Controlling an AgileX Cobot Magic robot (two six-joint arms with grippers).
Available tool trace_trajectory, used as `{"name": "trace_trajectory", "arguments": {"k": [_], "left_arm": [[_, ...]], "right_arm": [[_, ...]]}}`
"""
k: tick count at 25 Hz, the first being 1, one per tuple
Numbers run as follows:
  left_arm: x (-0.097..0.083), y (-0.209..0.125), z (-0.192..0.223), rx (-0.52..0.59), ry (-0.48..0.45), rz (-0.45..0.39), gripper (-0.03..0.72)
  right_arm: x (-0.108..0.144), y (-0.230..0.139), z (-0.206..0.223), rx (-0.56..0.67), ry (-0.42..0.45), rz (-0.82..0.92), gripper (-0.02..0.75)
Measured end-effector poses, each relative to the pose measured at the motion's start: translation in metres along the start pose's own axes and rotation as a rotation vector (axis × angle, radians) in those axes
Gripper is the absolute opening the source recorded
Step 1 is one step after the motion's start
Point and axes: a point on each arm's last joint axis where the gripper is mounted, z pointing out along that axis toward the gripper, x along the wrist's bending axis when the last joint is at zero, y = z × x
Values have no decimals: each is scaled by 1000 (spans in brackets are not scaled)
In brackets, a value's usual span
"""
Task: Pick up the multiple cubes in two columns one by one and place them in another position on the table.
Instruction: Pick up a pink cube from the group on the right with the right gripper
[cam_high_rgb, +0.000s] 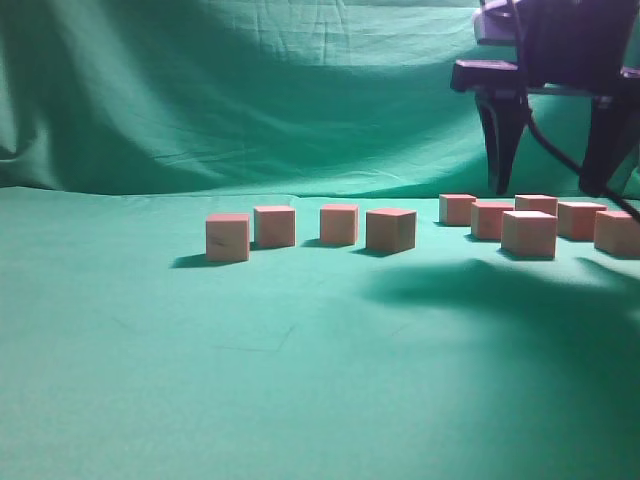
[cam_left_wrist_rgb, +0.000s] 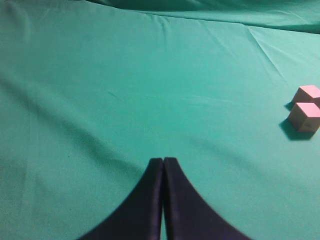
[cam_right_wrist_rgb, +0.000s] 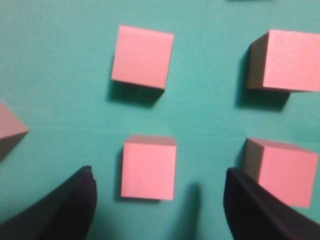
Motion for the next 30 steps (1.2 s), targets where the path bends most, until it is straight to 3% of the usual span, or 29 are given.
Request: {"name": "trace_trajectory", "arguments": {"k": [3, 4, 7, 14, 17, 23, 26, 30], "left_arm": [[0, 0, 0, 0, 0, 0, 0], [0, 0, 0, 0, 0, 0, 0], [0, 0, 0, 0, 0, 0, 0], [0, 0, 0, 0, 0, 0, 0], [0, 0, 0, 0, 0, 0, 0], [0, 0, 0, 0, 0, 0, 0], [0, 0, 0, 0, 0, 0, 0], [0, 0, 0, 0, 0, 0, 0]], "right_arm": [[1, 1, 13, 3, 2, -3, 472], [1, 1, 16, 6, 1, -3, 484], [2, 2, 26, 8, 2, -4, 382], [2, 1, 41, 26, -2, -5, 384], [2, 1, 44, 28, -2, -6, 265], [2, 2, 25, 4, 7, -6, 270], [6, 3, -7, -44, 67, -33, 270], [18, -5, -52, -72, 242, -138, 270]]}}
